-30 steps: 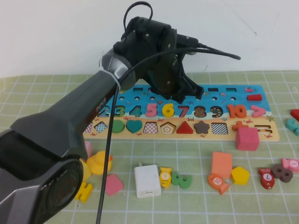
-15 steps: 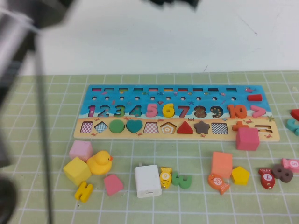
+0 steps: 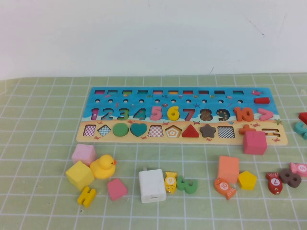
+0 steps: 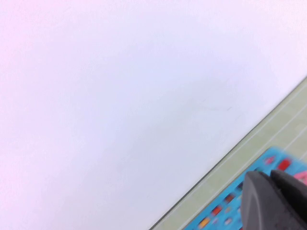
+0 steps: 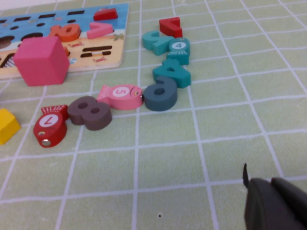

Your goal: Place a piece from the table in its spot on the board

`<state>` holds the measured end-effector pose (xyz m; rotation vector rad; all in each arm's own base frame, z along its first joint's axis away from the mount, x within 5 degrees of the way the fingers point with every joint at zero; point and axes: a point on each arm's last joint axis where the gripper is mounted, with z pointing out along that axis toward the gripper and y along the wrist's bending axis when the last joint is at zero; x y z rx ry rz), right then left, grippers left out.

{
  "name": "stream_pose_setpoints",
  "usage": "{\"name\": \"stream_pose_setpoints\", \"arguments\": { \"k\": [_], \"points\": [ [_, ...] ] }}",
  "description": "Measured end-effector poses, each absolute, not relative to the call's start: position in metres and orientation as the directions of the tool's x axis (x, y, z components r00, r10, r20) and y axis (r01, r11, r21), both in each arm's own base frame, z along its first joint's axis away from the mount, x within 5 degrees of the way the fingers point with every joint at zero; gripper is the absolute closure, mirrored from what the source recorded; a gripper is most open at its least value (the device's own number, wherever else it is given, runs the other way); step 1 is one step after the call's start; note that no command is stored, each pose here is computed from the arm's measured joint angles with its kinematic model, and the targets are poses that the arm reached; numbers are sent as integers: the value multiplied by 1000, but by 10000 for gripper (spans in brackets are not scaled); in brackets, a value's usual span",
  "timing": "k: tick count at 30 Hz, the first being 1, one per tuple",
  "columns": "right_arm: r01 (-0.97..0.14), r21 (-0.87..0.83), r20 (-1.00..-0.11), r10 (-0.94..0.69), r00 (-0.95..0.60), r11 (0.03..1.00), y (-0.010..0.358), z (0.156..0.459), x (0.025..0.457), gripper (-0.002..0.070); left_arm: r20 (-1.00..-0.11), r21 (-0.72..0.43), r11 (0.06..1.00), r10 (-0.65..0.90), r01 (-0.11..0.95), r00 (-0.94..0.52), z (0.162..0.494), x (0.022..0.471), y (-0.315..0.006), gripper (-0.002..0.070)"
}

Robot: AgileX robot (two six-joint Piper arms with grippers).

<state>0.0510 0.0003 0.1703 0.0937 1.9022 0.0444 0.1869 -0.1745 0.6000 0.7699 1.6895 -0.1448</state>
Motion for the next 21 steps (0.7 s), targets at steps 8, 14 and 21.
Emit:
{"name": "stream_pose_setpoints", "arguments": {
  "k": [8,14,21],
  "points": [
    [43,77,-942,87,-325,996,0,170,51,679,-852,349,770,498,534,-163,573,178,-171,676],
    [43,77,-942,87,-325,996,0,170,51,679,-855,338,812,476,476,-205,555,163,-144,676],
    [42,72,-942,82,-325,997,0,170,51,679,-876,260,839,413,479,-249,510,125,-96,676]
  ]
}}
